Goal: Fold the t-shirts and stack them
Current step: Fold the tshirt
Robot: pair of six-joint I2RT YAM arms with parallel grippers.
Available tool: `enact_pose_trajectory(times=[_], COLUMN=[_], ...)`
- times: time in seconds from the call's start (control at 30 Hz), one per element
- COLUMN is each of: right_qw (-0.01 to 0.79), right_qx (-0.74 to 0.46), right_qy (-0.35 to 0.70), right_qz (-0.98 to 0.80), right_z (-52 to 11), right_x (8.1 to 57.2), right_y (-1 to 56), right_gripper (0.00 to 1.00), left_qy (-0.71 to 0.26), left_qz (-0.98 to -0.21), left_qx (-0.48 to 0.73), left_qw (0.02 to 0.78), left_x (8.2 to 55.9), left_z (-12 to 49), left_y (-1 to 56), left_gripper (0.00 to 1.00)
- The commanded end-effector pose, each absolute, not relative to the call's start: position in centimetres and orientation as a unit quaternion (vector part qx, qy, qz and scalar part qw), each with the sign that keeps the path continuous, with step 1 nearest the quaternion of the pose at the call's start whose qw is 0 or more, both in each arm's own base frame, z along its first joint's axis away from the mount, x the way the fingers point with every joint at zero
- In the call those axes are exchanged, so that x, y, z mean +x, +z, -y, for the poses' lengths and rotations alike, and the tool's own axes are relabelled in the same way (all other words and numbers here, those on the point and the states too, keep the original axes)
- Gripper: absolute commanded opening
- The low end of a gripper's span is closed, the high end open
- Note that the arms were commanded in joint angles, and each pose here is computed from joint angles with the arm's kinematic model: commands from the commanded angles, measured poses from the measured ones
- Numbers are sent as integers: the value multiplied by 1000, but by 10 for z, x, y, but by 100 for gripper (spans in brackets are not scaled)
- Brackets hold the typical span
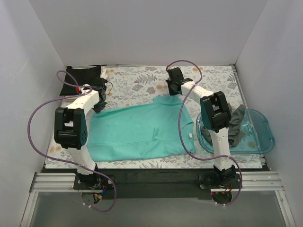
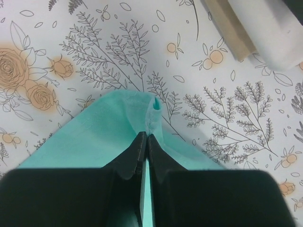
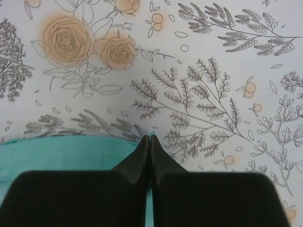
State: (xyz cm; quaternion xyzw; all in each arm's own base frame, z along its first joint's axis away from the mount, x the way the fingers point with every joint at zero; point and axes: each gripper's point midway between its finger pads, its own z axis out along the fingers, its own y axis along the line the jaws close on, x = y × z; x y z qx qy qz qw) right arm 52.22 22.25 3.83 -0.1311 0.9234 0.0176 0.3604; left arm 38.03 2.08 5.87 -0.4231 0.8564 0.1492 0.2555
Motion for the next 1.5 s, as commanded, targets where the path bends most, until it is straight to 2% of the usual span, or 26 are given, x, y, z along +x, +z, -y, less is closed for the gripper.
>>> enact_pose_trajectory(times=[0.0, 0.13, 0.2, 0.47, 0.6, 1.13, 1.47], right_qw=[414, 416, 440, 464, 465, 487, 461], right_qx=[-144, -147, -146, -144, -147, -143, -142], right_qy=[26, 39, 52, 68, 77, 118, 147], right_qz=[-899, -897, -885, -871, -870, -854, -864], right_z=[-230, -223, -223, -205, -198, -181, -178], right_x=[510, 478, 469, 418, 396, 339, 303], right_y=[101, 101, 124, 150, 149, 167, 152], right_gripper=[1, 1, 1, 1, 1, 1, 1], left_qy=[140, 123, 115, 92, 81, 63, 56], left_qz=[-840, -837, -835, -818, -813, -786, -762], left_qx=[-435, -443, -447, -475, -480, -521, -558], left_qw=[291, 297, 301, 310, 320, 328, 324], left_x=[375, 365, 357, 327, 315, 279, 244], left_z=[-24, -21, -19, -17, -17, -18, -18], left_y=[86, 89, 91, 95, 101, 109, 99], left_gripper=[0, 0, 0, 0, 0, 0, 0])
